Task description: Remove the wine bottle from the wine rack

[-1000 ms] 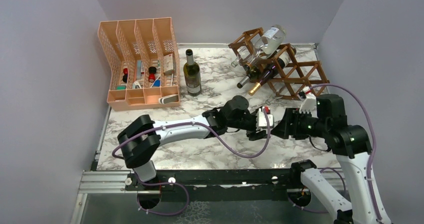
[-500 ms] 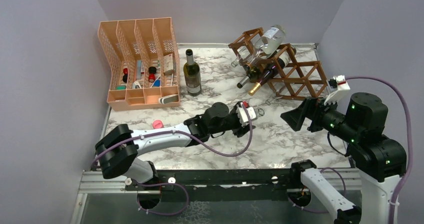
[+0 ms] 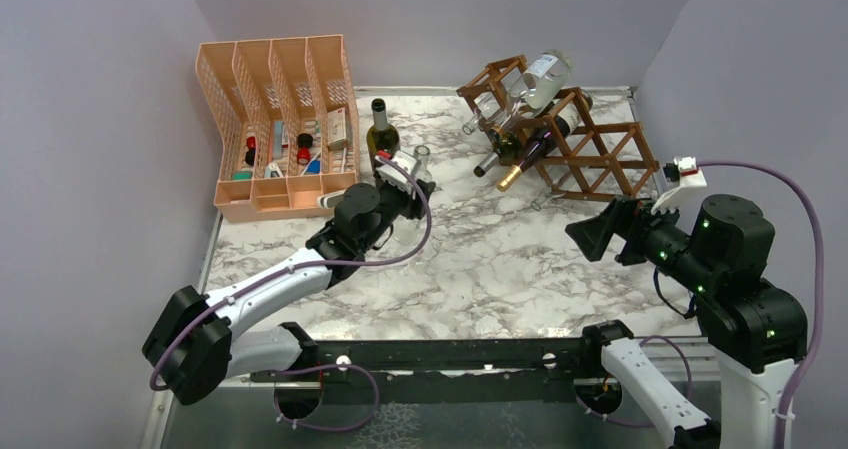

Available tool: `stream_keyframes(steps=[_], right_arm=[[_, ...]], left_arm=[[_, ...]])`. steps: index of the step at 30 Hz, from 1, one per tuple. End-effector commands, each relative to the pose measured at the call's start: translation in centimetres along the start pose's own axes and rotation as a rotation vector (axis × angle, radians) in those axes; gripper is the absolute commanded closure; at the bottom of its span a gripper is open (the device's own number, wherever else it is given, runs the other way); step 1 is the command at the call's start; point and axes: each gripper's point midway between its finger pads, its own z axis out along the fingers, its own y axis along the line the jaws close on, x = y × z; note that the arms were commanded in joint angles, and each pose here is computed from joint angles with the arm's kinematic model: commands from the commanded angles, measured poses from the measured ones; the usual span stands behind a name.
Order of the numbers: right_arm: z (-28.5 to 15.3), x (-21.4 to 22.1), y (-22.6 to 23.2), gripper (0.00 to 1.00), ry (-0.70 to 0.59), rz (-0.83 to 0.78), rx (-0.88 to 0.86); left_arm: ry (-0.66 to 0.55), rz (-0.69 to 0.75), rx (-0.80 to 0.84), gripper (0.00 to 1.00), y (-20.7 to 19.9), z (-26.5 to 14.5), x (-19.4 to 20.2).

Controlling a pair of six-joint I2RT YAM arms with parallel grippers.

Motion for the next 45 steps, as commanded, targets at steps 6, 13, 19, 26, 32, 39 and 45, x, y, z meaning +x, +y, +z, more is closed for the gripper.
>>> stream_keyframes(steps=[6,13,19,26,32,39,45], right_arm=[[0.9,0.2,-0.4,0.0,-0.01,0.01,0.007],[0.6,0.3,-0.7,0.0,-0.01,0.005,0.023],[0.7,0.6,-0.7,0.0,-0.003,0.007,0.02],[0.7,0.7,-0.6,0.0,-0.001,0.014,0.018],[0.7,0.8,-0.4,0.0,0.003,0.023,0.004],[1.1,1.4,-0.2,0.0,0.018,0.044,-0.013],[1.3,1.7,-0.2,0.0,0.022,0.047,-0.018]], left_arm=[[-0.222,-0.15,-0.319,1.0,10.2,0.0,-3.5],[-0.259,-0.148,-0.439,1.0,13.6,0.1,-2.0],[-0.294,-0.154,-0.503,1.0,15.3,-0.4,-0.8],[-0.299,-0.13,-0.507,0.96,15.8,-0.2,0.7],[-0.275,-0.085,-0.499,0.9,15.7,0.2,1.8],[-0.24,-0.085,-0.509,0.66,15.8,-0.2,3.4],[-0.239,-0.111,-0.5,0.26,15.4,-0.9,3.4]])
